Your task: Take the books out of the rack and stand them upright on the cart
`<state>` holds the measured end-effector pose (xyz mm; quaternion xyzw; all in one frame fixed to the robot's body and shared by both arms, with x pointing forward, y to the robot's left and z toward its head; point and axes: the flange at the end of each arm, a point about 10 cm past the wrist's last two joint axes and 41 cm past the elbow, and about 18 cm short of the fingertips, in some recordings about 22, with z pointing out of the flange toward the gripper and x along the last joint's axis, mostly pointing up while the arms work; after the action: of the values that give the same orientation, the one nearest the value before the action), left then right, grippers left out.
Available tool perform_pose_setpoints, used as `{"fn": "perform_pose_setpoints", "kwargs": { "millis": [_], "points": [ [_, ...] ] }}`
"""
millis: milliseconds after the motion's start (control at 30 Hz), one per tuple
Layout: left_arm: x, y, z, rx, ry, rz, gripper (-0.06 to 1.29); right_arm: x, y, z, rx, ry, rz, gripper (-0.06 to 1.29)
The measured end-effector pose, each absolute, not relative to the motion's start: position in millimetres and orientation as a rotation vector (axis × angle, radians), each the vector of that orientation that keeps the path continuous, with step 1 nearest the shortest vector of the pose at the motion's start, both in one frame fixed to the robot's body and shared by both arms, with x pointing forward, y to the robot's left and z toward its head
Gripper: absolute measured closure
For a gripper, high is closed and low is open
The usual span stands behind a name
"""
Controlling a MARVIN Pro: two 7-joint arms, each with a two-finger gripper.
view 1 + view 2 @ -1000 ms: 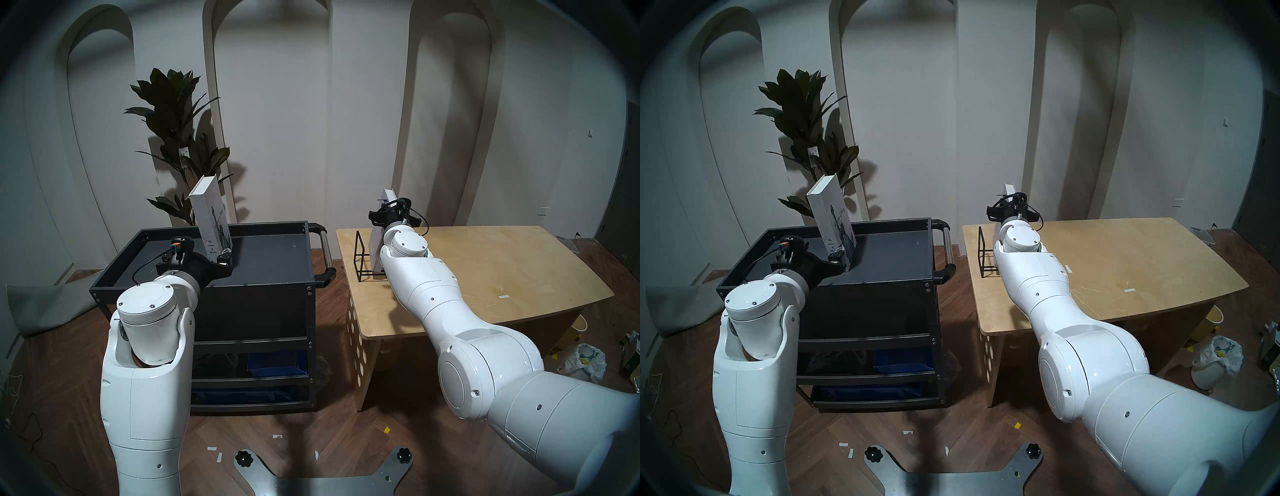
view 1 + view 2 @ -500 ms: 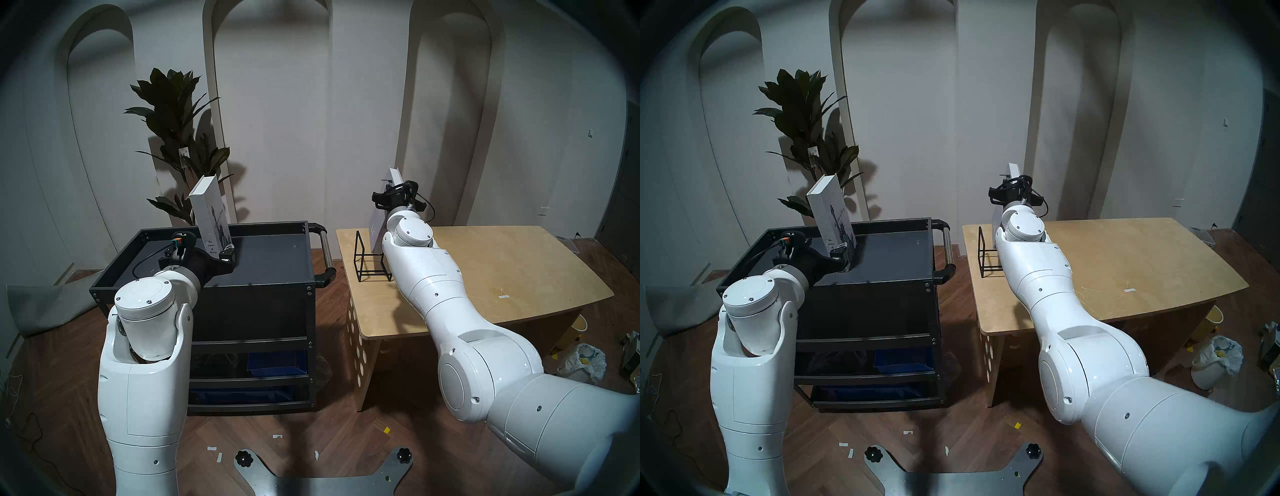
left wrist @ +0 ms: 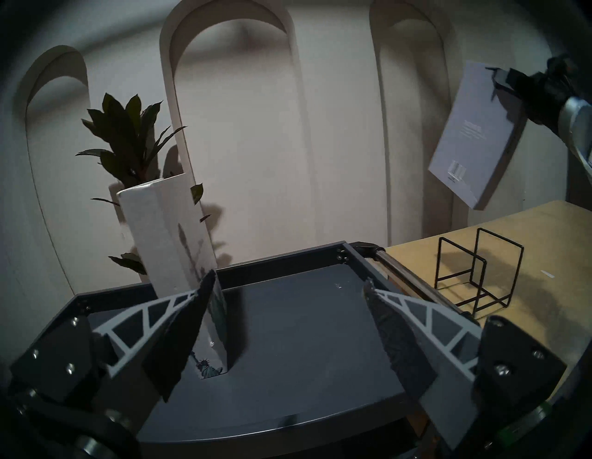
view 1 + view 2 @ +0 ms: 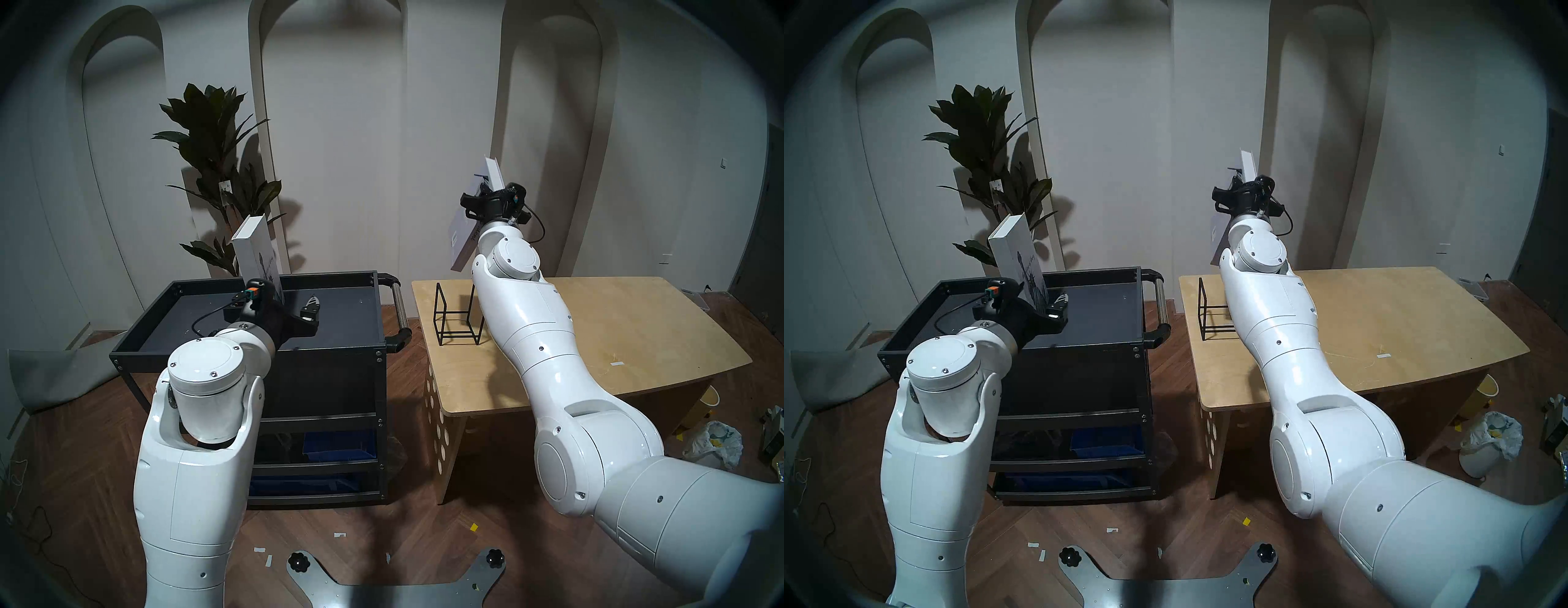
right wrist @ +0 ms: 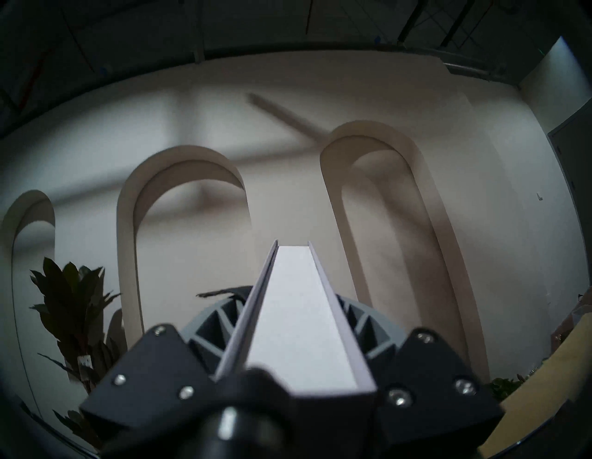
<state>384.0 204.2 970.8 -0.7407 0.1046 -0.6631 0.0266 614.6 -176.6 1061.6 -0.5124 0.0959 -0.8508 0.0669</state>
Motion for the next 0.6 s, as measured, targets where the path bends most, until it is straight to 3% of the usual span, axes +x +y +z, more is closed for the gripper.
{"fn": "perform_pose_setpoints", "kwargs": {
  "millis": [367,600],
  "points": [
    [381.3,163.3,972.0,-2.151,0.530,-2.094,0.02,595.1,-168.4,1108.2,-1.307,0.377,-2.490,0.78],
    [393.4,152.7,961.5,-2.007,0.590,-2.055,0.02,585.5,-184.9,1101.1,-1.264,0.549,-2.358,0.78]
  ]
}}
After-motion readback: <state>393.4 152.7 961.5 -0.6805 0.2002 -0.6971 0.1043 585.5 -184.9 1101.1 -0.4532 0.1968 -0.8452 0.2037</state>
